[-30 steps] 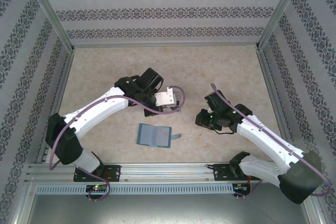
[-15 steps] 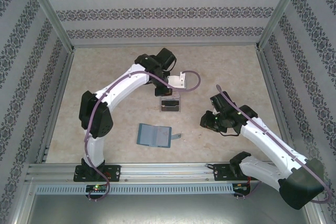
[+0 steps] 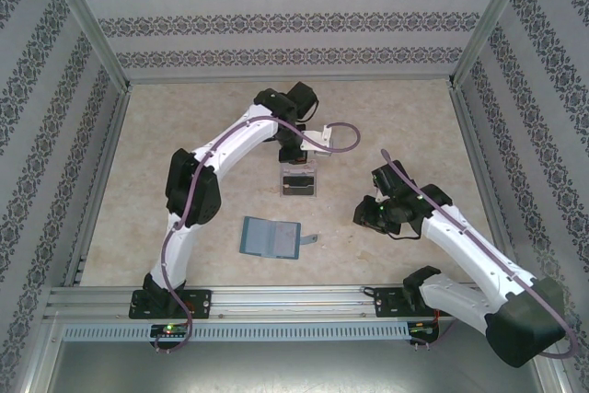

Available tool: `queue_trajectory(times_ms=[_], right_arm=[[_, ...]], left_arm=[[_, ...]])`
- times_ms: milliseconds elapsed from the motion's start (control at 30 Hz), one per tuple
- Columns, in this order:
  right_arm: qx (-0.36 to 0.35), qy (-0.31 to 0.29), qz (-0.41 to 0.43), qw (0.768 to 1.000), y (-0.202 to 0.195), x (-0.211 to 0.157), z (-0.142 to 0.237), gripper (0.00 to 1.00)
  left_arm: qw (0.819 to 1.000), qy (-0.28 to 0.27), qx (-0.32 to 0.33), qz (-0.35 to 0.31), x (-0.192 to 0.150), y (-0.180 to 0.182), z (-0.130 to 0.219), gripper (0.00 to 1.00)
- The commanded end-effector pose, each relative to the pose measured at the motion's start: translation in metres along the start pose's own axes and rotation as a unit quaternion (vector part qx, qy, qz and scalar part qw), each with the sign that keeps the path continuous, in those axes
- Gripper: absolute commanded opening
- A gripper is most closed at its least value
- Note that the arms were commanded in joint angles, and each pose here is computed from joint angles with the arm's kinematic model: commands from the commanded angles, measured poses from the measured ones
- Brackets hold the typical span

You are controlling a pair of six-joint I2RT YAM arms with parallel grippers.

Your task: Take the credit cards out of the card holder

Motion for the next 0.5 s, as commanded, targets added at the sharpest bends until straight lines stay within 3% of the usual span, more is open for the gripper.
queue_trajectory(times_ms=[0,467], right_arm=[[0.000,0.010,0.006,1.000,-0.002,-0.001,-0.002,0.30],[0.002,0.015,0.001,1.000,-0.006,0.001,-0.007,0.30]], left_arm=[[0.999,0.029,-0.011,-0.008,-0.009,0.004,-0.004,0.00],[0.996,0.076,-0.036,-0.002,-0.019,0.007,-0.019,0.00]])
Point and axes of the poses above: each hand's point on the last joint's axis, 136 mm out from that joint toward the fingers, its own z axis back along the fingers, its own y axis along the line the jaws close on, x = y × z, the point moved 7 cm from there along z, back along the fingers, and after that the axes turned 13 degrees about z, right-handed, at the moved point
